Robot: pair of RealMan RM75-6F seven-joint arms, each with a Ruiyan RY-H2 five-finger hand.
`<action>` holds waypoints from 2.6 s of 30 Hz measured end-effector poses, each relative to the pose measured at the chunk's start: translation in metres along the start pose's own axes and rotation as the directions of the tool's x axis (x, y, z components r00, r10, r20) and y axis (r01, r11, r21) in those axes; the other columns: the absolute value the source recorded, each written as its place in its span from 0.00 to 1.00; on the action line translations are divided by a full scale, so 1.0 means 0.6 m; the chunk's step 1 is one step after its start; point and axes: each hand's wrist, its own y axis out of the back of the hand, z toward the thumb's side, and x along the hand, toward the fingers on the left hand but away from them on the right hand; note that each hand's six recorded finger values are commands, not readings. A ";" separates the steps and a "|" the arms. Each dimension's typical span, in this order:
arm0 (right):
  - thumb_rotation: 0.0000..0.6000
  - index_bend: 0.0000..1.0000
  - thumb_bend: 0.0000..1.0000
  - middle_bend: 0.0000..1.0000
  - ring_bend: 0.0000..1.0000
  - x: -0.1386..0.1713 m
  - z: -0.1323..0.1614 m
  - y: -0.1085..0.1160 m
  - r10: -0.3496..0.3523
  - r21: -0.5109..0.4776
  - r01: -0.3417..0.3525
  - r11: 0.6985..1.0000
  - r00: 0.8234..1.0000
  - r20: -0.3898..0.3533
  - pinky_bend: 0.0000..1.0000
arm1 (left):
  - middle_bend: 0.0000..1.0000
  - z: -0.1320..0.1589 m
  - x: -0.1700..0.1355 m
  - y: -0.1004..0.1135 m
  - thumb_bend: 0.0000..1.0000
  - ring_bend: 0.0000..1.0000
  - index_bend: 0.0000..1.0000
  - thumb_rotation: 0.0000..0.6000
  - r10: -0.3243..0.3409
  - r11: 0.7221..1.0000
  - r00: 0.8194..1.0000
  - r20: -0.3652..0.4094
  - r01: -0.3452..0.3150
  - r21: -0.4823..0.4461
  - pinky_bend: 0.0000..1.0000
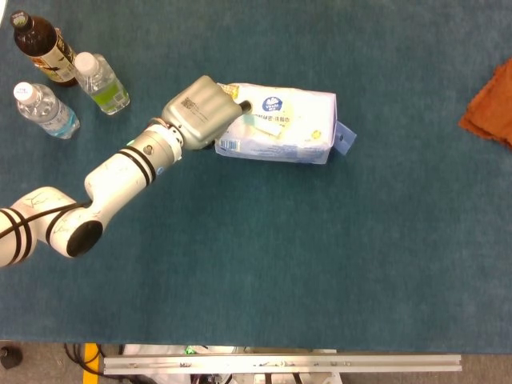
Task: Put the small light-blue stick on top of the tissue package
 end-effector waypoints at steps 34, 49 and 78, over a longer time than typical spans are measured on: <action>1.00 0.23 0.43 0.35 0.36 0.001 0.006 0.005 -0.009 -0.001 0.009 1.000 1.000 -0.006 0.40 | 0.89 -0.002 -0.023 -0.006 0.69 0.94 0.24 1.00 0.003 1.000 1.000 0.002 -0.003 -0.019 0.92; 1.00 0.23 0.43 0.35 0.36 0.008 -0.024 0.006 0.006 -0.011 -0.006 1.000 0.999 0.054 0.40 | 0.57 -0.066 -0.127 -0.010 0.49 0.54 0.18 1.00 0.158 0.971 0.973 -0.167 -0.184 -0.153 0.67; 1.00 0.13 0.43 0.35 0.31 0.022 -0.009 -0.067 0.115 -0.047 -0.119 0.992 0.990 -0.086 0.40 | 0.36 -0.156 -0.520 -0.199 0.46 0.36 0.23 1.00 0.208 0.849 0.649 -0.732 -0.491 -0.194 0.42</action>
